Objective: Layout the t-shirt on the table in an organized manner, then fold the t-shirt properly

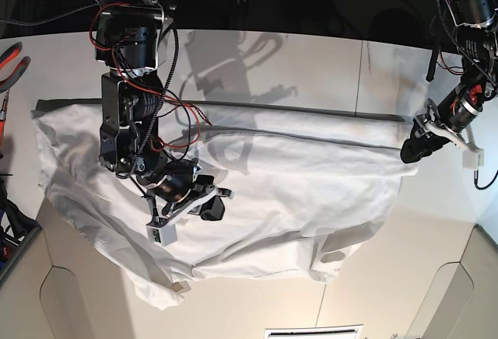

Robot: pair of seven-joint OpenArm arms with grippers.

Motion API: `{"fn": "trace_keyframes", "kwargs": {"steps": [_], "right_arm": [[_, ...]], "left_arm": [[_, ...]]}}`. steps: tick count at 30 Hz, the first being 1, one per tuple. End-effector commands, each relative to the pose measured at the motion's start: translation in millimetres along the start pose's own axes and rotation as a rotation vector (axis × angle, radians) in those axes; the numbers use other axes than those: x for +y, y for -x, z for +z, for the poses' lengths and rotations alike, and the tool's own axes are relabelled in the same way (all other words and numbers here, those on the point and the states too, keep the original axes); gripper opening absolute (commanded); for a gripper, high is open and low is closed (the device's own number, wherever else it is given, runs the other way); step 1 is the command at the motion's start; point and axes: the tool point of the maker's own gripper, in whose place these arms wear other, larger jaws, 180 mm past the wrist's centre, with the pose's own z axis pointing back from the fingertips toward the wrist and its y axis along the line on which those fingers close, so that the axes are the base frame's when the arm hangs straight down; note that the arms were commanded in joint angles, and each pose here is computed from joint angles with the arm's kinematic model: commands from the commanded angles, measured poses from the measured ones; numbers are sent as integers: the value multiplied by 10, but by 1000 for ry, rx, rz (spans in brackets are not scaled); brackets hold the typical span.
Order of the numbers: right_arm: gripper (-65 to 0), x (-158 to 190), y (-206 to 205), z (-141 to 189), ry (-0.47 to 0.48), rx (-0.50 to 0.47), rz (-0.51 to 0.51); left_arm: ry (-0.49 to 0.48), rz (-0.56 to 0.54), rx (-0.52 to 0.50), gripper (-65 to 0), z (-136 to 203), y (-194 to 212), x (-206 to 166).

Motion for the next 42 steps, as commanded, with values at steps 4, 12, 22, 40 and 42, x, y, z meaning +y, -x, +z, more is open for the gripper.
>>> {"fn": "trace_keyframes", "kwargs": {"steps": [4,12,22,40,42], "right_arm": [[-650,-65,-231,44,37,-35,89],[-650,-695,-464,630,239,-137,122],[-650,-1240,-295,1470,342,-173,129],[-650,-1628,44,1804,490,-94,222],[-650,-1641,56,1819,494,-92,219]], "left_arm": [[24,-16,-71,-390,30,-257,-40],[38,-42,-180,-650,67,-621,-79],[-1,-338,43,-650,-255,-286,-227],[-227,-692,76,-650,-479,-184,-342],[-203,-669,90,-650,-458,-83,-351]]}}
